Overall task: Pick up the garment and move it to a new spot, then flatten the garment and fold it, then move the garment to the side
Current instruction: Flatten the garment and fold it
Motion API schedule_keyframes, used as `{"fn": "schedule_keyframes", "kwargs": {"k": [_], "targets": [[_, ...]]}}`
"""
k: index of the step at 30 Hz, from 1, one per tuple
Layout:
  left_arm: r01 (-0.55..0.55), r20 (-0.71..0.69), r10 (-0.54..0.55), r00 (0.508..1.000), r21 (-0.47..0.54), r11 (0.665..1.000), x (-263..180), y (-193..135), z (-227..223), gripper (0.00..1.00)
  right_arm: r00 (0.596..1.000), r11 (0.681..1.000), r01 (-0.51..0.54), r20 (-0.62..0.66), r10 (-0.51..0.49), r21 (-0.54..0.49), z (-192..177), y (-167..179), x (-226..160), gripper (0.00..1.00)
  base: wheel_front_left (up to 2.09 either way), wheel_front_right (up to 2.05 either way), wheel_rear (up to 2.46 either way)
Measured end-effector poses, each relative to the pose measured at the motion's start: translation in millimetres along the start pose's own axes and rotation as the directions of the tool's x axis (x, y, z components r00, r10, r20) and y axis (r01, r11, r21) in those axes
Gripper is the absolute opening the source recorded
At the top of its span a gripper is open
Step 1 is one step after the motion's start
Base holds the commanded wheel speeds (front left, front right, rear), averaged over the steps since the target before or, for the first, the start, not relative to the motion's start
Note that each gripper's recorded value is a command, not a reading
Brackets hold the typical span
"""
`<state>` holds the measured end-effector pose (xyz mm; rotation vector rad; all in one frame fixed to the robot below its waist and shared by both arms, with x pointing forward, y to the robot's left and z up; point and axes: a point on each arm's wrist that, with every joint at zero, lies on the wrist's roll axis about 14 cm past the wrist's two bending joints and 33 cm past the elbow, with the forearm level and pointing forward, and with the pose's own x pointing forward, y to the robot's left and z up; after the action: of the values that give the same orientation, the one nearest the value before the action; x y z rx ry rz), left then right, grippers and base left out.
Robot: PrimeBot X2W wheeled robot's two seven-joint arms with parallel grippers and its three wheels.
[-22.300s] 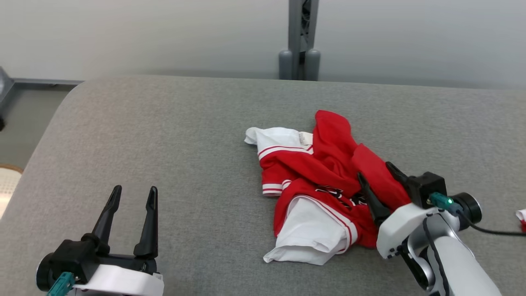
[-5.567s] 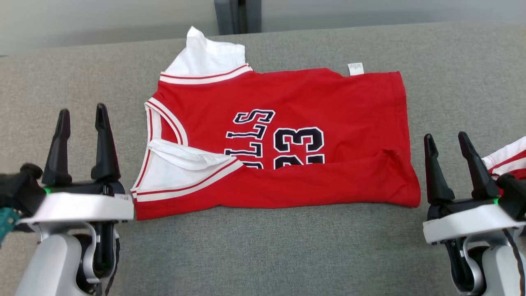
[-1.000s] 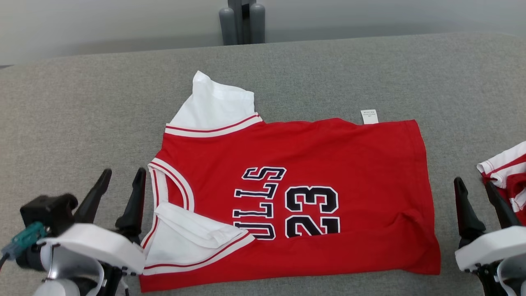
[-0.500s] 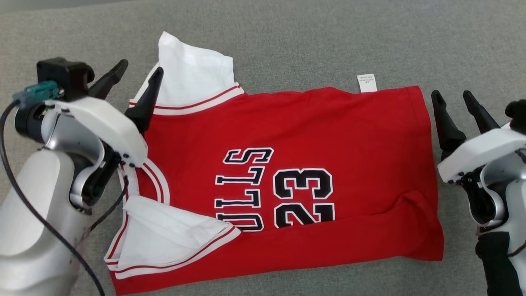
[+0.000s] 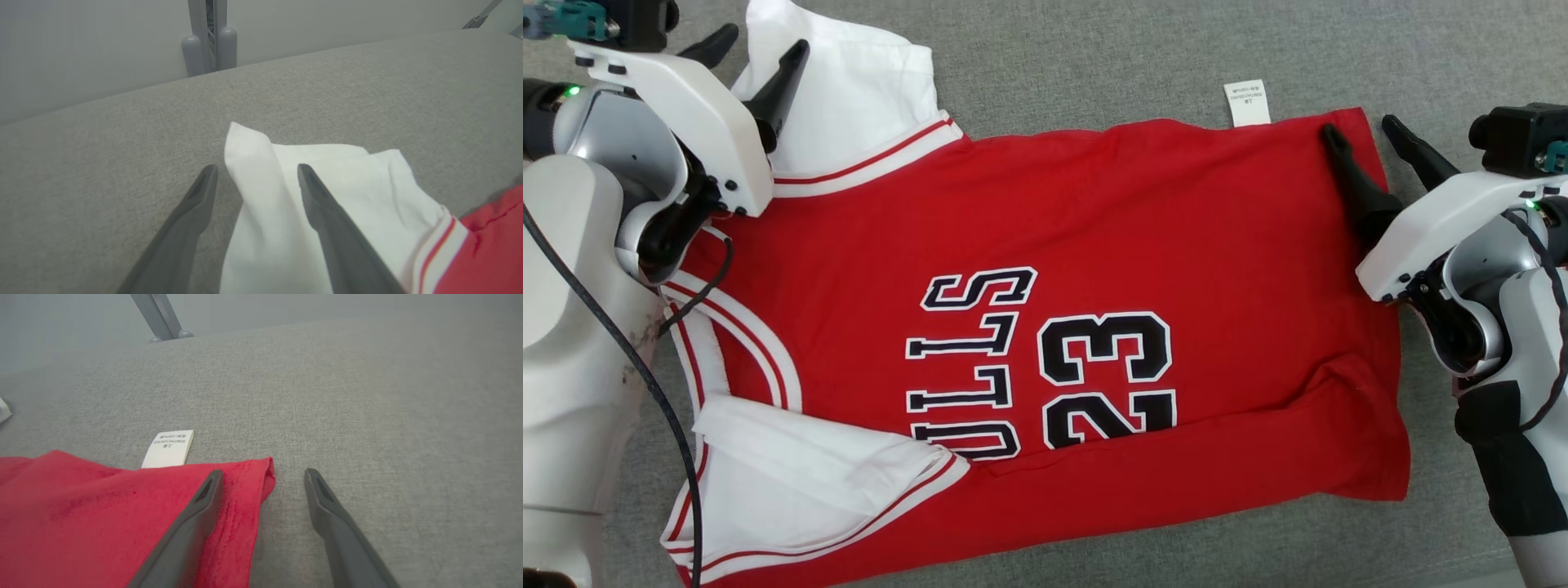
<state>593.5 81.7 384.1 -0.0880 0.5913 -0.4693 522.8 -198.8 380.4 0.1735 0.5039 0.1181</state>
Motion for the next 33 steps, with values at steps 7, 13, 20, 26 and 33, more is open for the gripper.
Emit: {"fn": "schedule_keyframes", "kwargs": {"k": [7,13,20,26,33], "targets": [[0.017,-0.074,-0.018,0.997,-0.021,1.000,24,1,-13,1.00,0.999,1.000,-0.022,-0.046,0.022,0.007,-10,0,7,1.00,0.00,0.00,0.00],[0.038,-0.080,-0.039,0.996,-0.015,0.999,30,2,-9,0.00,0.999,0.999,-0.033,-0.022,0.034,0.012,-8,1,9,0.00,0.00,0.00,0.00],[0.062,0.036,-0.063,0.997,0.012,0.998,15,2,22,0.00,0.997,0.998,-0.054,0.049,0.055,-0.008,10,4,6,0.00,0.00,0.00,0.00],[0.099,0.127,-0.103,0.986,0.042,0.994,-10,-8,38,0.00,0.991,0.993,-0.084,0.094,0.092,-0.087,25,12,-3,0.00,0.00,0.00,0.00],[0.140,0.231,-0.147,0.962,0.048,0.989,-57,-26,38,0.00,0.981,0.968,-0.149,0.091,0.170,-0.202,20,30,-24,0.00,0.00,0.00,0.00]]}}
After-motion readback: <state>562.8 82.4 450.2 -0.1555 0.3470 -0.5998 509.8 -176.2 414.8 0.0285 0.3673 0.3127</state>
